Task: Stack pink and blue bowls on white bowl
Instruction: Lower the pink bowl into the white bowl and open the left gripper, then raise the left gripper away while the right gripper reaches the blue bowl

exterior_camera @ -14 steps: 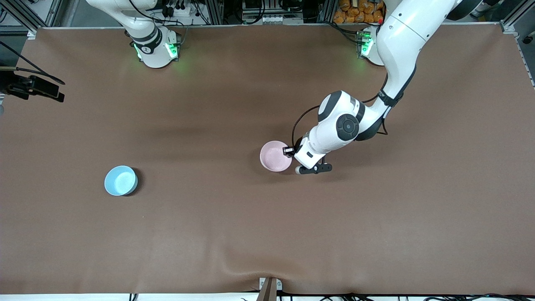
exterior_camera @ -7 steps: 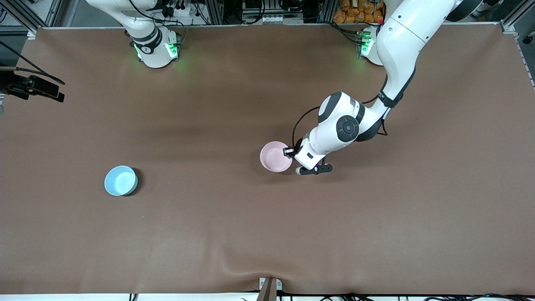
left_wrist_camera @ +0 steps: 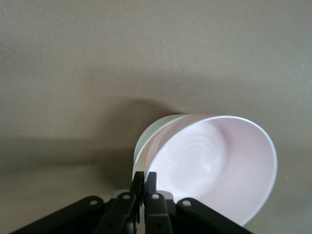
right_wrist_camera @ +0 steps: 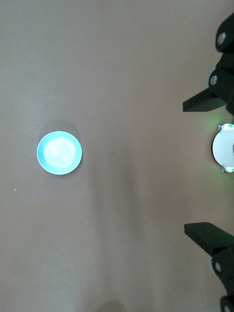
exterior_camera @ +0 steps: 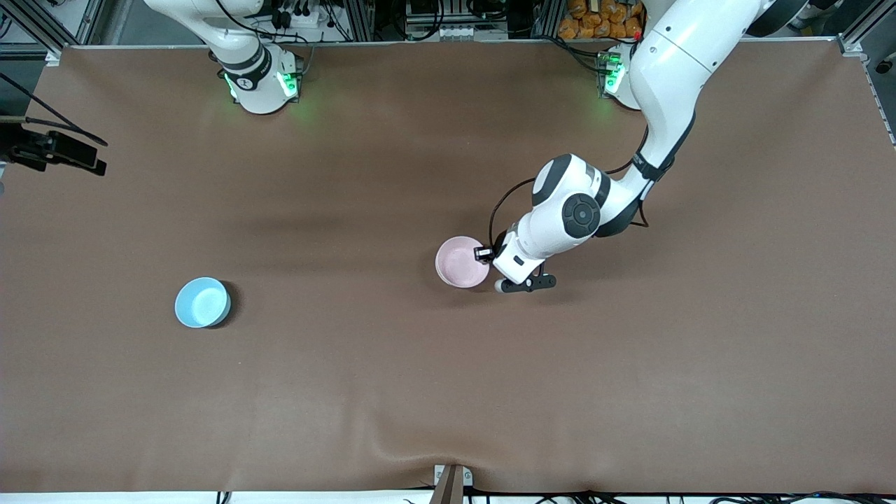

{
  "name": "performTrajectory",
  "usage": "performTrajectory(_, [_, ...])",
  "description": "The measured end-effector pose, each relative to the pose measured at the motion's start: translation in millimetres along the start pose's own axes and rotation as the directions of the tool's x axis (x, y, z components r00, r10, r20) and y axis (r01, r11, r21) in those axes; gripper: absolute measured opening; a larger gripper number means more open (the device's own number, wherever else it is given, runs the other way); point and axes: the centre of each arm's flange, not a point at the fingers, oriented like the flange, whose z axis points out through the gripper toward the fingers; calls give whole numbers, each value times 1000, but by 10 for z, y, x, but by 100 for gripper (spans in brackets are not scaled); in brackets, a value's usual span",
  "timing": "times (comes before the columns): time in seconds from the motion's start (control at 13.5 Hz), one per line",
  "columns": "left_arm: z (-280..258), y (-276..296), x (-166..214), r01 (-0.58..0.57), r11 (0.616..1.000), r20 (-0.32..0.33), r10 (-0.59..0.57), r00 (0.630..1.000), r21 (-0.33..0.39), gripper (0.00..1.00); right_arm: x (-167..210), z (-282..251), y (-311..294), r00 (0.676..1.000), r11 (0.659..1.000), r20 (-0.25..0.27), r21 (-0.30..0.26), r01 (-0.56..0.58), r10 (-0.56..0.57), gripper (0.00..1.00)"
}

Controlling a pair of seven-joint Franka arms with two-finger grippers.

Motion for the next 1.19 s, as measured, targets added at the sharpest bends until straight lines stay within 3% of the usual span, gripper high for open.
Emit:
performTrajectory(0.44, [-46, 20, 6, 50, 999, -6, -50, 999, -3, 71, 422, 568, -27, 995, 1000, 103, -11, 2, -1, 100])
performTrajectory(0.67, [-448, 50, 87, 45, 999, -26, -45, 999, 13, 100, 655, 924, 167, 987, 999, 155, -13, -32, 34, 100])
performTrajectory(0.96, [-1605, -90, 218, 49, 995, -107, -39, 994, 90, 100, 1071, 1413, 708, 989, 996, 118, 3, -85, 84, 100])
performTrajectory(1.19, [-2614, -326, 157, 58, 977, -171, -23, 985, 204, 100, 1332, 1842, 970, 991, 996, 102, 10, -92, 90, 100])
